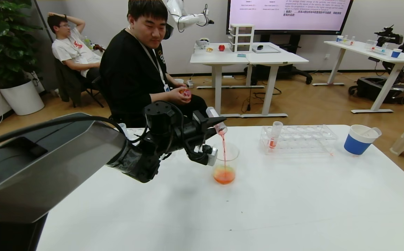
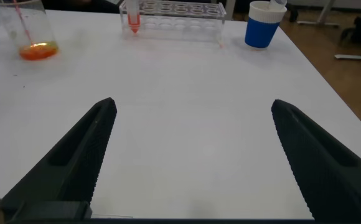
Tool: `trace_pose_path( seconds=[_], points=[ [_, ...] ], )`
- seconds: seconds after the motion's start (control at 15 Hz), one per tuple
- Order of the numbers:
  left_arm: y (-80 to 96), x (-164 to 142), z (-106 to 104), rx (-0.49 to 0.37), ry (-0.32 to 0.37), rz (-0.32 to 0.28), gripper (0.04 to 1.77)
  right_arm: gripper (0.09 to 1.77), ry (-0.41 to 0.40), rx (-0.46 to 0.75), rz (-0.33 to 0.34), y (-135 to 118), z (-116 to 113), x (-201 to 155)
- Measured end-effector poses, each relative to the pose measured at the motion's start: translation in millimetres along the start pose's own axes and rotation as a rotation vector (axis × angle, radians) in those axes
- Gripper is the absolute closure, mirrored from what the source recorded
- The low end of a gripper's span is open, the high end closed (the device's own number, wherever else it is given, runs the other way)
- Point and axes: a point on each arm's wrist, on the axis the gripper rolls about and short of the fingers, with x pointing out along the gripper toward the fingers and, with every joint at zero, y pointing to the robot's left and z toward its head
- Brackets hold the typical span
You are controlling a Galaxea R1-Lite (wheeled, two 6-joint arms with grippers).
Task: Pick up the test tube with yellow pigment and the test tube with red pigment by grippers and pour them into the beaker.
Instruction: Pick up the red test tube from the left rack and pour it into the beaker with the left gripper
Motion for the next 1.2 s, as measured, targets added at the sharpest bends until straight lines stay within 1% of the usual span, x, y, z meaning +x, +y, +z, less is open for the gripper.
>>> trace_pose_path(
  seconds=[0.33,0.47,0.73,0.87,0.93,1.0,1.13,1.2],
  points=[
    [-6.6,2.4,1.9,0.053,-0.017,-0.010,1.30,0.12,0.000,0.000,0.000,0.0,0.0,0.0],
    [-8.2,3.3,3.2,0.054,-0.036,-0.009,1.30,0.12,0.000,0.000,0.000,0.0,0.0,0.0],
    [-8.5,2.4,1.4,0.051,-0.036,-0.009,1.30,0.12,0.000,0.000,0.000,0.0,0.0,0.0],
    [-7.7,2.6,1.8,0.032,-0.039,-0.007,1.30,0.12,0.000,0.000,0.000,0.0,0.0,0.0],
    [-6.1,2.8,2.2,0.000,-0.040,-0.004,1.30,0.12,0.000,0.000,0.000,0.0,0.0,0.0],
    [-4.2,2.4,2.8,-0.064,-0.036,-0.004,1.30,0.12,0.000,0.000,0.000,0.0,0.0,0.0],
    [2.6,2.9,3.8,-0.249,-0.021,0.013,1.30,0.12,0.000,0.000,0.000,0.0,0.0,0.0],
    [10.1,3.2,3.4,-0.352,0.016,0.047,1.30,0.12,0.000,0.000,0.000,0.0,0.0,0.0]
  ],
)
